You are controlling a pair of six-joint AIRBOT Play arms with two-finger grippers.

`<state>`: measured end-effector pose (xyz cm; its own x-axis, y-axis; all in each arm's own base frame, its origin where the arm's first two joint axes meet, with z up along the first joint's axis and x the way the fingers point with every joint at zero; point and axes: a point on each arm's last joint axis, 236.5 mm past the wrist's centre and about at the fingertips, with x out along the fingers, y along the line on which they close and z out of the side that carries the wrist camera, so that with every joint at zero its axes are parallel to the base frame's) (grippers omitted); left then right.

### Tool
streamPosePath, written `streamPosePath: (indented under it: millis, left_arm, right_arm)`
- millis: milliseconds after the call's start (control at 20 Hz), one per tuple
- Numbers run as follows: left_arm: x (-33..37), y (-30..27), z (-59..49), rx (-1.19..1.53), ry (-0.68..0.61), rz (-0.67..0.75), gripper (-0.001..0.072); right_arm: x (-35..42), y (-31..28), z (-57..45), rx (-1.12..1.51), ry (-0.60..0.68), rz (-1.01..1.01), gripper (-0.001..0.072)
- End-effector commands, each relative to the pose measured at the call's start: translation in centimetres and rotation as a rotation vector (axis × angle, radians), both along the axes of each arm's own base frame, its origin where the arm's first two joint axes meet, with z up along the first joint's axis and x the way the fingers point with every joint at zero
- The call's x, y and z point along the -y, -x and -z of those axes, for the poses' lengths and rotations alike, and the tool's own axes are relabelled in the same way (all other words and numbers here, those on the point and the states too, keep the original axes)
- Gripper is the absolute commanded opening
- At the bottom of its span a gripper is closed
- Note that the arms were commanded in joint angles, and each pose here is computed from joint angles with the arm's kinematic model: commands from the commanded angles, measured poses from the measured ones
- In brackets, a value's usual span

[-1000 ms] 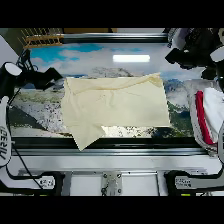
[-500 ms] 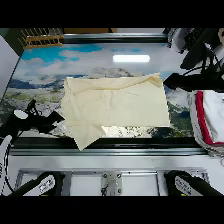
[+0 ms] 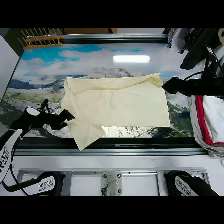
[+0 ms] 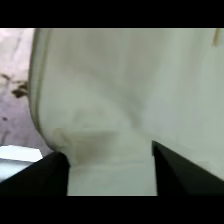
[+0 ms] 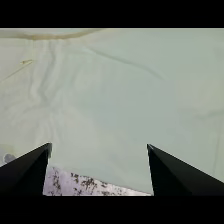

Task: Fold the clothes and pants, and hang the long-sleeved shirts on hangers.

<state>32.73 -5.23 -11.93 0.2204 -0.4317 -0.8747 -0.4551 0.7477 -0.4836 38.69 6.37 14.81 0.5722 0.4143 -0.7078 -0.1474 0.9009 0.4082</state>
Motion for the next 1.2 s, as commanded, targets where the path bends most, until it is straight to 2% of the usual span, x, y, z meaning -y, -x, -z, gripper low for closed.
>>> streamPosePath:
  millis: [0,50,200,450,550,650,1100,1150]
  left_arm:
    - [1.8,-0.6,-0.2,0.017,-0.006,0.048,0.0079]
    - [1.7,-0.9,-0.7,0.036,-0.011,0.047,0.0007]
    - [1.1,-1.4,-2.5,0.089,-0.025,0.042,0.0007]
    - [1.5,-1.1,-3.6,0.128,-0.071,0.114,0.0007]
    - [1.9,-0.9,-3.5,0.125,-0.069,0.125,0.0007]
    - [2.1,-0.9,-3.5,0.125,-0.068,0.129,0.0007]
    - [2.0,-0.9,-3.5,0.126,-0.069,0.127,0.0007]
    - [2.0,-0.9,-3.5,0.127,-0.069,0.127,0.0007]
  right_arm:
    - [0.4,1.0,0.8,-0.045,0.018,-0.006,0.0651]
    - [1.0,1.4,1.4,-0.072,0.022,0.0,0.065]
    - [4.4,3.9,6.3,-0.255,-0.031,0.137,0.065]
    - [9.9,10.3,19.9,-0.613,-0.256,0.686,0.0651]
    - [9.7,11.1,23.5,-0.628,-0.319,0.792,0.065]
    - [9.1,10.1,25.2,-0.588,-0.353,0.824,0.0651]
    - [6.6,4.7,27.8,-0.446,-0.303,0.8,0.0649]
    - [6.1,4.5,27.7,-0.435,-0.285,0.766,0.0578]
